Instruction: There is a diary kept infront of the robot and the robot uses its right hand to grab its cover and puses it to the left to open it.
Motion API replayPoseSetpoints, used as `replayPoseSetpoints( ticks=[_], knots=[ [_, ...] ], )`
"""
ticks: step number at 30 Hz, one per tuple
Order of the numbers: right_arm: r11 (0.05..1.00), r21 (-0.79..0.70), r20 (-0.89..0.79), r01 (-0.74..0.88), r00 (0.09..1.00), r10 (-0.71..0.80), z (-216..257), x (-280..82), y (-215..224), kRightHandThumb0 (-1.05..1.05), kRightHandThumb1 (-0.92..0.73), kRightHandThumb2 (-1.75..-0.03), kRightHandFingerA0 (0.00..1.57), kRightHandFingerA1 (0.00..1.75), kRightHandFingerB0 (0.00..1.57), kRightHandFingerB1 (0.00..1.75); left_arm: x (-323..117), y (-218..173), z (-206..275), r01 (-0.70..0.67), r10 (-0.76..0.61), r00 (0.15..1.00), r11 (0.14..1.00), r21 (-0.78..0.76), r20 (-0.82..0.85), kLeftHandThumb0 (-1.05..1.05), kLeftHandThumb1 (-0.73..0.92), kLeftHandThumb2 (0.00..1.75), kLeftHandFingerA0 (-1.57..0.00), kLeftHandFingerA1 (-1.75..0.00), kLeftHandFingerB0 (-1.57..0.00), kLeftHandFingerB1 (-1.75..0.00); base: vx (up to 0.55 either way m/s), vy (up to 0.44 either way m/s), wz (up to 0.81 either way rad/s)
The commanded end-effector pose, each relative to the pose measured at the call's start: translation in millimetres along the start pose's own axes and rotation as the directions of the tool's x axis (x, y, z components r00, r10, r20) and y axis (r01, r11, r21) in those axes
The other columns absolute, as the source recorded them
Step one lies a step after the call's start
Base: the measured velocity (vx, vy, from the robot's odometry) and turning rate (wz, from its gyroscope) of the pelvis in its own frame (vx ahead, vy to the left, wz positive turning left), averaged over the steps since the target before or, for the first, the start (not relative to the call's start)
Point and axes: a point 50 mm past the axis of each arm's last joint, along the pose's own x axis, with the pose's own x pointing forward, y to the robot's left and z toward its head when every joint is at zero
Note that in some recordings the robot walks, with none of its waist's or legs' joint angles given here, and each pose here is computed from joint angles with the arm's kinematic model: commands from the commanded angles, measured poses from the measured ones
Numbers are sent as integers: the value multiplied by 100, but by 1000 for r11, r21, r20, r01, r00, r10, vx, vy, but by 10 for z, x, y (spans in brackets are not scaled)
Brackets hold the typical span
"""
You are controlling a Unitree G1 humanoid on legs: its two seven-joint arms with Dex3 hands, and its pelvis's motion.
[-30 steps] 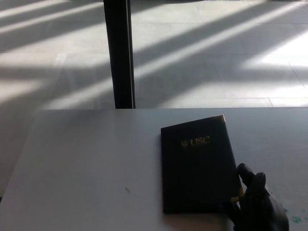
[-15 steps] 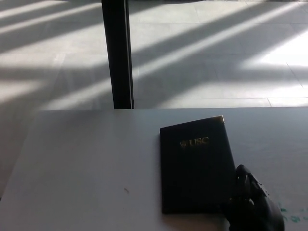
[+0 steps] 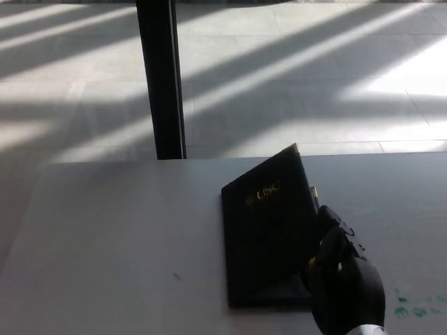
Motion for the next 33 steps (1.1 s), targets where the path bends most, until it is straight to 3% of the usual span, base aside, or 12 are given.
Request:
replayPoseSetpoints(
  ticks=[1, 15, 16, 19, 22, 23, 25, 26, 27, 28, 29, 33],
  knots=[
    [883, -418, 137, -215, 946, 295, -19, -185, 559, -84, -92, -74, 21, 53, 19, 46, 15, 99, 141, -11, 10, 999, 1000, 25, 47, -100, 90, 143, -51, -104, -9, -73, 0, 0, 0],
    [710, -642, 85, -289, 894, 441, -150, -175, 687, -87, -92, -74, 24, 58, 20, 49, 13, 22, 197, -12, 11, 998, 999, 31, 60, -102, 91, 143, -50, -105, -9, -75, 0, 0, 0],
    [708, -644, 81, -290, 895, 440, -152, -168, 679, -88, -91, -72, 21, 58, 20, 49, 13, 6, 199, -9, 7, 998, 999, 33, 60, -105, 92, 101, -25, -126, -14, -99, 0, 0, 0],
    [678, -673, 39, -297, 900, 434, -207, -91, 641, -85, -92, -71, 24, 59, 21, 49, 13, -22, 192, 3, -4, 998, 1000, 18, 58, -105, 92, 99, -19, -130, -8, -102, 0, 0, 0],
    [638, -716, 14, -284, 907, 420, -204, 5, 638, -88, -92, -74, 21, 59, 20, 48, 12, -53, 195, 0, -2, 998, 999, 33, 55, -105, 92, 101, -23, -126, -13, -100, 0, 0, 0],
    [622, -732, 8, -277, 910, 414, -195, 41, 639, -90, -92, -75, 21, 59, 20, 49, 12, -54, 191, -3, 1, 999, 999, 35, 54, -102, 91, 143, -46, -102, -10, -75, 0, 0, 0],
    [621, -734, 2, -274, 914, 405, -176, 110, 643, -88, -92, -74, 25, 64, 20, 48, 12, -62, 192, -13, 11, 998, 999, 31, 56, -105, 92, 100, -24, -124, -13, -99, 0, 0, 0],
    [605, -753, 4, -259, 918, 397, -156, 160, 646, -86, -92, -71, 47, 147, 19, 47, 10, -70, 193, -11, 8, 998, 999, 38, 63, -105, 92, 100, -24, -125, -14, -98, 0, 0, 0],
    [607, -753, 6, -253, 921, 391, -132, 205, 652, -87, -92, -73, 43, 118, 20, 48, 7, -91, 200, -13, 11, 998, 999, 37, 62, -101, 91, 142, -47, -103, -11, -75, 0, 0, 0],
    [604, -757, 3, -250, 923, 385, -109, 245, 648, -84, -76, -107, 37, 82, 20, 54, 7, -106, 202, -7, 5, 998, 999, 38, 58, -105, 92, 100, -24, -127, -13, -101, 0, 0, 0],
    [574, -784, -1, -235, 926, 377, -46, 344, 641, -81, -92, -78, 19, 59, 18, 47, 5, -127, 216, -2, -1, 998, 999, 42, 62, -100, 92, 143, -47, -103, -12, -77, 0, 0, 0],
    [546, -815, -5, -195, 944, 331, 26, 480, 599, -88, -92, -75, 28, 68, 16, 46, 1, -163, 253, 3, -7, 997, 998, 64, 71, -100, 92, 144, -52, -108, -18, -79, 0, 0, 0]
  ],
)
